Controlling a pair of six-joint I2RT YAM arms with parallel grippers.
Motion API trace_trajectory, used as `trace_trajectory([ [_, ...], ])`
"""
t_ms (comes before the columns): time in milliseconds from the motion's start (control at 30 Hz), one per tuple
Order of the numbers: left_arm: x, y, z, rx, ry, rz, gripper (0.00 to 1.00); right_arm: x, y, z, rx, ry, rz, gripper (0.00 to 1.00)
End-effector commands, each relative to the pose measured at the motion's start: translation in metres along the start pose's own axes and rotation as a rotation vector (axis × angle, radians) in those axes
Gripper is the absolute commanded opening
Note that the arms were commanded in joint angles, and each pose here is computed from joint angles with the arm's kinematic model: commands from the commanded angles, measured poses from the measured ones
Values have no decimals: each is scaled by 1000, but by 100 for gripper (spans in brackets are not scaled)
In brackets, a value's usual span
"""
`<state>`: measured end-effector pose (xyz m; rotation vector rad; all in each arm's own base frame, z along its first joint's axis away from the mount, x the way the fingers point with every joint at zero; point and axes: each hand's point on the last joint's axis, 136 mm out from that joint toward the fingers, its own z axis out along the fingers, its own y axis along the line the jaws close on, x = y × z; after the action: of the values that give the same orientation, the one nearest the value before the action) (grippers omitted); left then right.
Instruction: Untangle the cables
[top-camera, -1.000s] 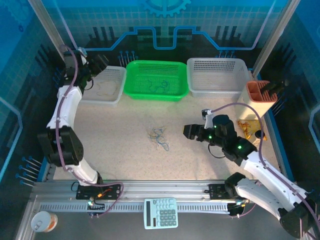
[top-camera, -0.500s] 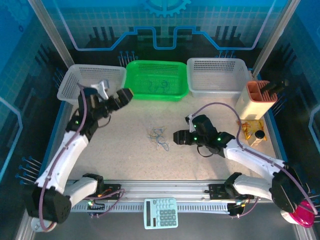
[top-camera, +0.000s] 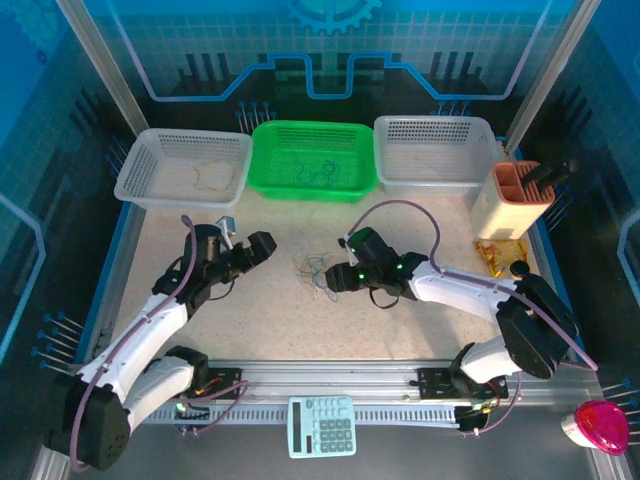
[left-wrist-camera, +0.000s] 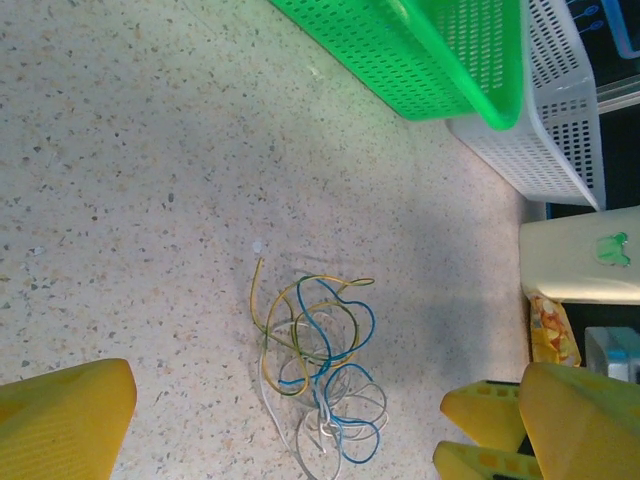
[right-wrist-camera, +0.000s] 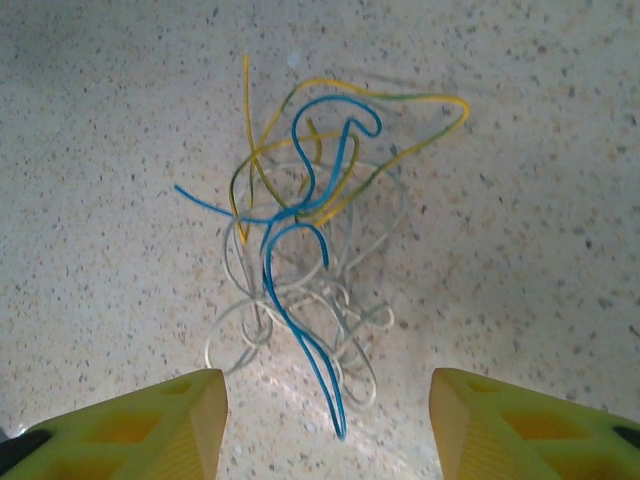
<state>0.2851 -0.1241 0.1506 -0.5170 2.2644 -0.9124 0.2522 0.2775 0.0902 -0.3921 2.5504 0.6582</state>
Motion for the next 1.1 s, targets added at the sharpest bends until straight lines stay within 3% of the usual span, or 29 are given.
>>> trace_trajectory([
  [0, -3, -1, 3, -20, 4, 19, 99, -16, 11, 7, -6, -27, -28, 53],
  [333, 3, 1, 9, -17, 26, 19, 99, -25, 17, 32, -6, 6, -43, 38],
  [833, 1, -7, 8, 18, 17, 16, 99, -10, 10, 55, -7, 54, -7, 35],
  [1067, 0, -7, 5, 19, 5, 15, 99, -10, 12, 58, -17, 59, -7, 24],
])
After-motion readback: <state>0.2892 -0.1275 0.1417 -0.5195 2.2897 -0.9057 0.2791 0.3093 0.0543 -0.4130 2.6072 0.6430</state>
